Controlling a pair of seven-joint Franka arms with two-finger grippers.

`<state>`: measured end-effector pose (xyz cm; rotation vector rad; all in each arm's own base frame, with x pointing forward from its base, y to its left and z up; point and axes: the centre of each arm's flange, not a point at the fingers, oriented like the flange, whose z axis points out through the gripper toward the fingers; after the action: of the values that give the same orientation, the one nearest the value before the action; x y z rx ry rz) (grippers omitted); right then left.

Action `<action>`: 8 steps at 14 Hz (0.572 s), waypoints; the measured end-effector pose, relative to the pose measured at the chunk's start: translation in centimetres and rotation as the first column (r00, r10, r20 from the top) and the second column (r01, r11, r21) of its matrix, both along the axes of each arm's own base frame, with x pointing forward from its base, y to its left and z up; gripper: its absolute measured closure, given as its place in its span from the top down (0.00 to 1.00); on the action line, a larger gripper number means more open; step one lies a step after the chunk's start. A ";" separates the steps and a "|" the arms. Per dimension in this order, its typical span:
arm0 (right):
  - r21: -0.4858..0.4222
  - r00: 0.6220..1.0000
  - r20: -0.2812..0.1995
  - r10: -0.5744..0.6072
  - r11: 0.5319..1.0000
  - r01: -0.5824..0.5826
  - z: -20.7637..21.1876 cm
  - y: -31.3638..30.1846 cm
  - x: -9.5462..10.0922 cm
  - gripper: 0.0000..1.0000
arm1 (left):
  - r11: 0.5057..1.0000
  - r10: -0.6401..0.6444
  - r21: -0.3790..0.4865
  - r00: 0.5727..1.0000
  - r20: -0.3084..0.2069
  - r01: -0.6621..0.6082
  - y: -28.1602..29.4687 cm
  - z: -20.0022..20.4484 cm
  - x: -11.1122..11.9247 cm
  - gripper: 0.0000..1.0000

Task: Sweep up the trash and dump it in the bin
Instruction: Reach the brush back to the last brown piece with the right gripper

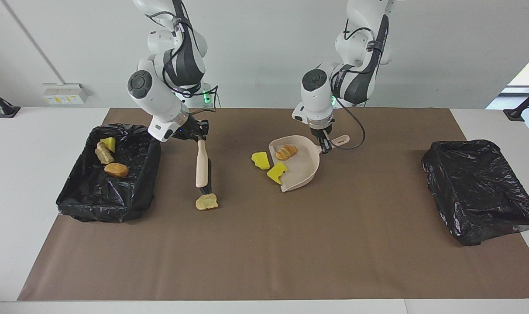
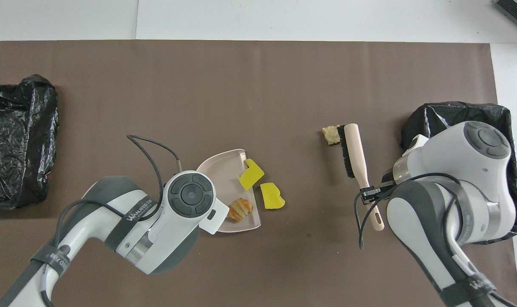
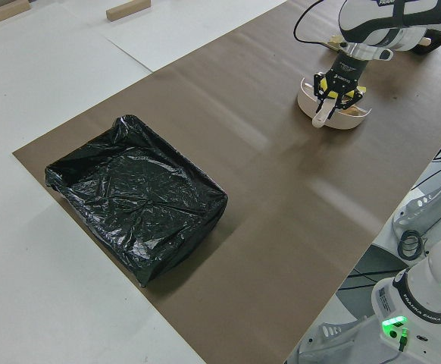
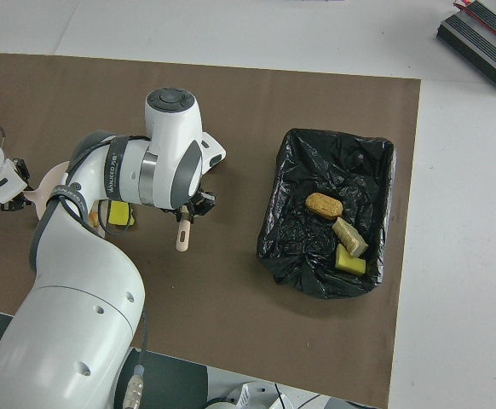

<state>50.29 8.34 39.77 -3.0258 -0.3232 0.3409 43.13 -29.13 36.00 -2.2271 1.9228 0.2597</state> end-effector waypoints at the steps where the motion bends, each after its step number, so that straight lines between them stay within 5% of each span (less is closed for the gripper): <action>1: -0.069 0.999 0.020 0.048 0.997 -0.047 0.2 -0.6 1.2 0.26 | 1.000 0.001 0.000 1.000 0.000 -0.001 0.1 0.0 0.0 0.33; 5: -0.257 0.980 0.031 0.196 0.949 -0.182 -1.5 -2.0 5.7 0.26 | 1.000 0.008 -0.001 1.000 0.000 -0.008 0.3 0.0 0.2 0.33; 8: -0.263 0.975 -0.018 0.223 0.939 -0.220 -4.7 -0.9 6.0 0.26 | 1.000 0.008 -0.001 1.000 0.001 -0.008 0.3 0.0 0.2 0.33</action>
<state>56.32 7.44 35.04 -3.2576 -0.6759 0.4118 43.36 -28.79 35.99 -2.2353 1.9146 0.2595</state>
